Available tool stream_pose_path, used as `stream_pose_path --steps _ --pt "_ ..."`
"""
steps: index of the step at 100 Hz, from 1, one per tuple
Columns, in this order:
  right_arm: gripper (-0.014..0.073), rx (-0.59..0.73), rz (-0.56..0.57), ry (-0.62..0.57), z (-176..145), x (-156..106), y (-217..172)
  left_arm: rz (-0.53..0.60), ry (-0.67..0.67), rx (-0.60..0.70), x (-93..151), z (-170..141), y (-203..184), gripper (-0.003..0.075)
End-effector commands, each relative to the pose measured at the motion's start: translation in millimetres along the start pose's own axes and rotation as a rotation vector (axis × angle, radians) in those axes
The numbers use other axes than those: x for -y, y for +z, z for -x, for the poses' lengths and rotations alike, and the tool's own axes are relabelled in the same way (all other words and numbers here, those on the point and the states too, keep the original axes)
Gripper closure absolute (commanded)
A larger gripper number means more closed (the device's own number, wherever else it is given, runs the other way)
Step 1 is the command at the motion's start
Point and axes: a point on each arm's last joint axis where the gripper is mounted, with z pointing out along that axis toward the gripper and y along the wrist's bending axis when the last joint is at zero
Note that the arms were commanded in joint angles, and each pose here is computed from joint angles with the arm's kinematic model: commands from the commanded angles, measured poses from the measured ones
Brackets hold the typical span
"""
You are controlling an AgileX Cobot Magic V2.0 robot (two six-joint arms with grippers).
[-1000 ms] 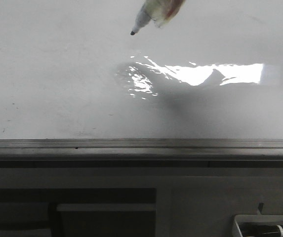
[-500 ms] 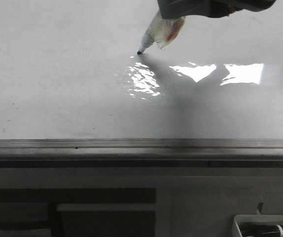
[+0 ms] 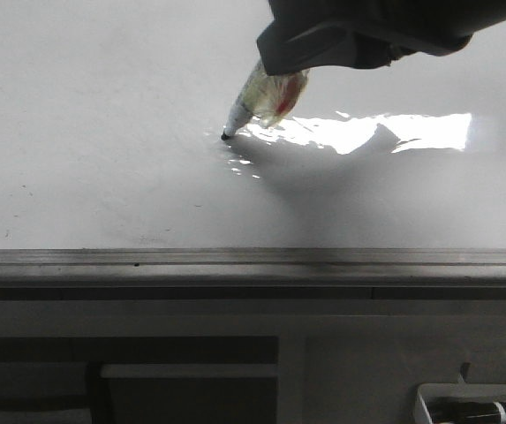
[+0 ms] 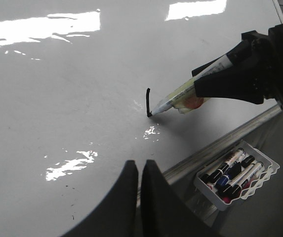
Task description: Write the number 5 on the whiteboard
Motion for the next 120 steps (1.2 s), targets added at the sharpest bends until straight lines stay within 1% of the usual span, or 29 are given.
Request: stream_pose_path --steps 1,19,40,47,48,49,52,54,55,56,60,67,71,80,89,98,109,120 --pt "0.0636 0.05 -0.061 -0.007 9.9 7.9 -0.7 0.017 -0.026 0.089 -0.8 14.3 -1.8 0.0741" --pt "0.0636 0.037 -0.082 0.021 7.5 12.4 -1.5 0.017 -0.026 0.089 -0.8 14.3 -1.8 0.0741" --pt "0.0636 -0.004 -0.213 0.064 -1.4 29.4 -12.5 0.017 -0.026 0.089 -0.8 14.3 -1.8 0.0741" --pt "0.0636 -0.034 -0.261 0.078 -3.3 33.9 -18.4 0.018 -0.026 0.091 -0.9 14.5 -1.8 0.0741" --pt "0.0636 -0.041 -0.264 0.1 -4.0 33.7 -19.0 0.018 -0.026 0.091 -0.9 14.5 -1.8 0.0741" --pt "0.0636 -0.048 -0.272 0.086 -4.4 34.5 -19.7 0.018 -0.026 0.091 -0.9 14.5 -1.8 0.0741" --pt "0.0636 -0.067 -0.279 0.096 -5.7 35.1 -21.4 0.018 -0.026 0.091 -0.9 14.5 -1.8 0.0741" --pt "0.0636 -0.077 -0.276 0.105 -6.3 35.0 -23.0 0.018 -0.026 0.091 -0.9 14.5 -1.8 0.0741" --pt "0.0636 -0.088 -0.274 0.128 -8.0 34.5 -23.3 0.018 -0.026 0.091 -0.9 14.5 -1.8 0.0741" --pt "0.0636 -0.096 -0.272 0.116 -8.6 34.3 -23.2 0.018 -0.026 0.091 -0.9 14.5 -1.8 0.0741" --pt "0.0636 -0.124 -0.251 0.142 -11.6 31.8 -23.1 0.018 -0.026 0.091 -0.9 14.5 -1.8 0.0741" --pt "0.0636 -0.125 -0.19 0.123 -14.9 21.4 -21.4 0.018 -0.026 0.092 -0.9 14.6 -1.8 0.0741" --pt "0.0636 -0.129 -0.136 0.111 -16.8 11.5 -18.7 0.018 -0.026 0.092 -0.9 14.6 -1.8 0.0741" --pt "0.0636 -0.156 -0.069 0.092 -21.0 -5.9 -11.0 0.018 -0.026 0.092 -0.9 14.6 -1.8 0.0741" --pt "0.0636 -0.195 -0.051 0.066 -26.8 -15.4 -4.0 0.017 -0.03 0.093 -0.8 14.6 -1.8 0.0741" --pt "0.0636 -0.207 -0.054 0.059 -28.3 -17.1 -1.9 0.017 -0.03 0.093 -0.8 14.6 -1.8 0.0741" --pt "0.0636 -0.149 -0.046 0.069 -14.7 -15.3 -8.6 0.017 -0.03 0.093 -0.8 14.6 -1.8 0.0741" --pt "0.0636 -0.029 0.001 0.085 9.4 -14.2 -24.7 0.017 -0.03 0.093 -0.8 14.6 -1.8 0.0741"
